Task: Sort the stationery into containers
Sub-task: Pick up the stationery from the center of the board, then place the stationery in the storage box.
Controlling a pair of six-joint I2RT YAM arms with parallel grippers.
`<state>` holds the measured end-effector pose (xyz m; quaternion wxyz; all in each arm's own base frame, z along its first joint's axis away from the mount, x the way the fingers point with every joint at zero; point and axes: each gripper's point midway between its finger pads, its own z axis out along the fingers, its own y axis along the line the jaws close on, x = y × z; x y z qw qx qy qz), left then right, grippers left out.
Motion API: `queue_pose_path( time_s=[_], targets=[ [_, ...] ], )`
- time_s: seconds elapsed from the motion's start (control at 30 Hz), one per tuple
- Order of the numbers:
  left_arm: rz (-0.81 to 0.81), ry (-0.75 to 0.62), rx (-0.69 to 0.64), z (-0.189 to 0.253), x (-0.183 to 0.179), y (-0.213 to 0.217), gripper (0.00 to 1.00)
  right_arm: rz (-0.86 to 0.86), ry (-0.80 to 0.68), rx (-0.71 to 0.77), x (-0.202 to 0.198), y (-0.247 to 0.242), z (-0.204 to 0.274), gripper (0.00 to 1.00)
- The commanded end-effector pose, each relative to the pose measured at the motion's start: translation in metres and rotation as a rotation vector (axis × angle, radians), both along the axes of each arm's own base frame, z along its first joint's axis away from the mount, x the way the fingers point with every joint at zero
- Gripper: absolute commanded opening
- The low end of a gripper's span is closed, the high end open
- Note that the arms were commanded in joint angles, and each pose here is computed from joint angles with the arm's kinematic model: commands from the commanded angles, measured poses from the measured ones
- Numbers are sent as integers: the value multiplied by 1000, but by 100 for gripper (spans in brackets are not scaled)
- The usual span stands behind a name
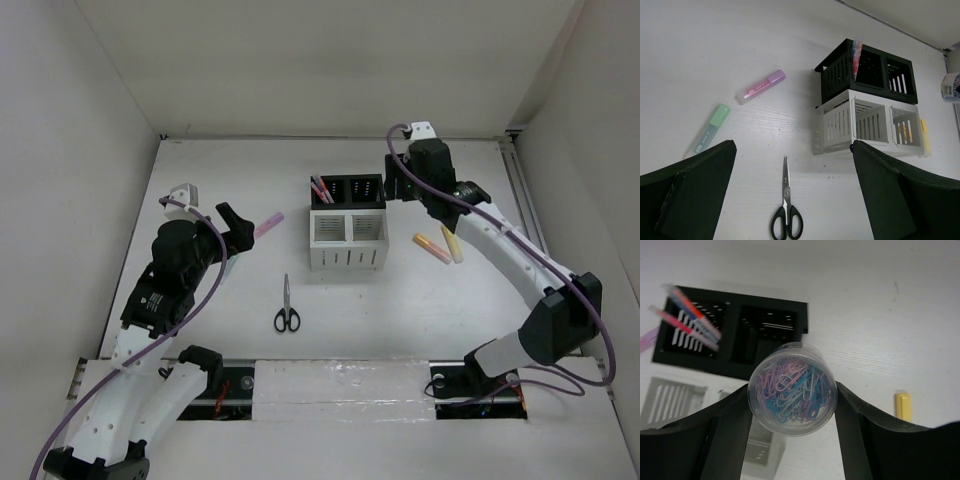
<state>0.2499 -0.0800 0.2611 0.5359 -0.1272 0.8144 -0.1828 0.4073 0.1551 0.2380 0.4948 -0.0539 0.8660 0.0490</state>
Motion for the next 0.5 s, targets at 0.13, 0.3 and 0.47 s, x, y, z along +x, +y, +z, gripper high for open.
queue_pose_path(
  time_s=[0.13,0.3,0.47],
  targets=[
    [1,-39,-15,15,2,-1,100,197,-114,37,-39,82,56,0],
    [9,-40,-12,15,2,0,100,306,-115,36,-56,128,55,0],
    [9,-40,-12,15,2,0,100,357,-75,-2,-68,155,32,0]
  ],
)
